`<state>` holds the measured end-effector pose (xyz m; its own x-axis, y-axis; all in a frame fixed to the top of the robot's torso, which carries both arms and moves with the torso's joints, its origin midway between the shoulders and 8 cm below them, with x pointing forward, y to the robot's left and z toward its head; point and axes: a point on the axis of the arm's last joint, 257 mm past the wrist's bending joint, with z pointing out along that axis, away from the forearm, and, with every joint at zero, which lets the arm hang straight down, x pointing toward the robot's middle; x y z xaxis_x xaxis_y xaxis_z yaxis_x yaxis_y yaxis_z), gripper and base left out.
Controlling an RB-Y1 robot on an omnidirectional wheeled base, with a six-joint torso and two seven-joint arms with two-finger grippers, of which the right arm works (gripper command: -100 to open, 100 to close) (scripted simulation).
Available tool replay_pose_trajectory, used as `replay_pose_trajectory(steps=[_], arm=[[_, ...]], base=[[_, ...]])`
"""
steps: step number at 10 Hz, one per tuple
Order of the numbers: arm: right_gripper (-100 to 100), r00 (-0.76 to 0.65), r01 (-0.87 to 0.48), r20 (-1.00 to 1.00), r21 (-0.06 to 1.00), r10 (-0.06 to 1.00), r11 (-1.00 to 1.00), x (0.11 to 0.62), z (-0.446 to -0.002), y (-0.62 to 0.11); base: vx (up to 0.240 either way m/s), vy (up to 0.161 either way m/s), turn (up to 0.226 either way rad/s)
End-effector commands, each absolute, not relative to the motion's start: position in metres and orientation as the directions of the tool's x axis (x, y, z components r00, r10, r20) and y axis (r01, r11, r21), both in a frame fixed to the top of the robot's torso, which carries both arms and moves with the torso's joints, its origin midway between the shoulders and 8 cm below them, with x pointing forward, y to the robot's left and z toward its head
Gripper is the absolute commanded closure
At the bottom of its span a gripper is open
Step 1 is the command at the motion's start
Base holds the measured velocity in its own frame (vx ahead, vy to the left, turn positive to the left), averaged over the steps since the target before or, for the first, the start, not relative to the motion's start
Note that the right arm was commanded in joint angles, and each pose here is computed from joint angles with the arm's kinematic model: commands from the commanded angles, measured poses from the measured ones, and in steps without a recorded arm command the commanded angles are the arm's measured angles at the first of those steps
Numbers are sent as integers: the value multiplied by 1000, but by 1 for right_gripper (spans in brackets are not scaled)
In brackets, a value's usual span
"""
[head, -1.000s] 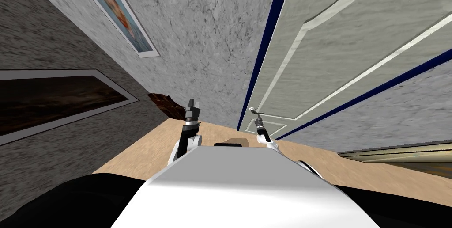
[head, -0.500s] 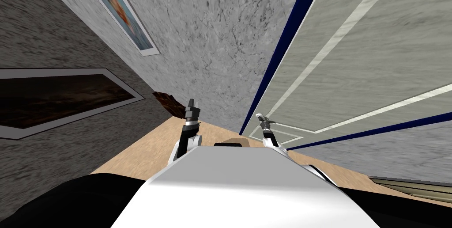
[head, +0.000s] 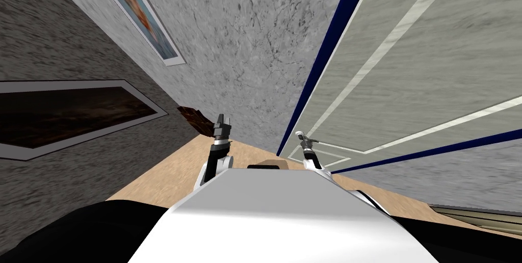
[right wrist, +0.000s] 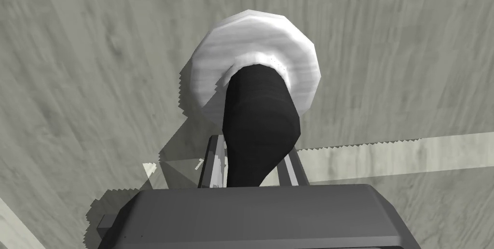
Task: Pull the door open
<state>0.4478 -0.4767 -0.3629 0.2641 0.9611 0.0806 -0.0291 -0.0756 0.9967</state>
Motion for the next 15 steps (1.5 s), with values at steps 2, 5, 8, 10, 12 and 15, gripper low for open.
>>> replay_pose_trajectory(steps=[2,5,8,10,12,15], arm=[[100,264,-31,79,997,961,-73,448,-362,-477],[100,229,-25,76,997,970,-72,445,-362,-473],[100,190,-20,72,997,979,-70,442,-361,-469],[100,165,-15,71,997,984,-69,440,-361,-466],[100,140,-10,70,998,988,-69,437,-361,-463],[100,102,-6,72,997,992,-72,434,-363,-452]], base=[[0,0,0],[-166,-40,101],[-196,-44,96],[-206,-58,105],[-228,-47,102],[-163,-24,52]])
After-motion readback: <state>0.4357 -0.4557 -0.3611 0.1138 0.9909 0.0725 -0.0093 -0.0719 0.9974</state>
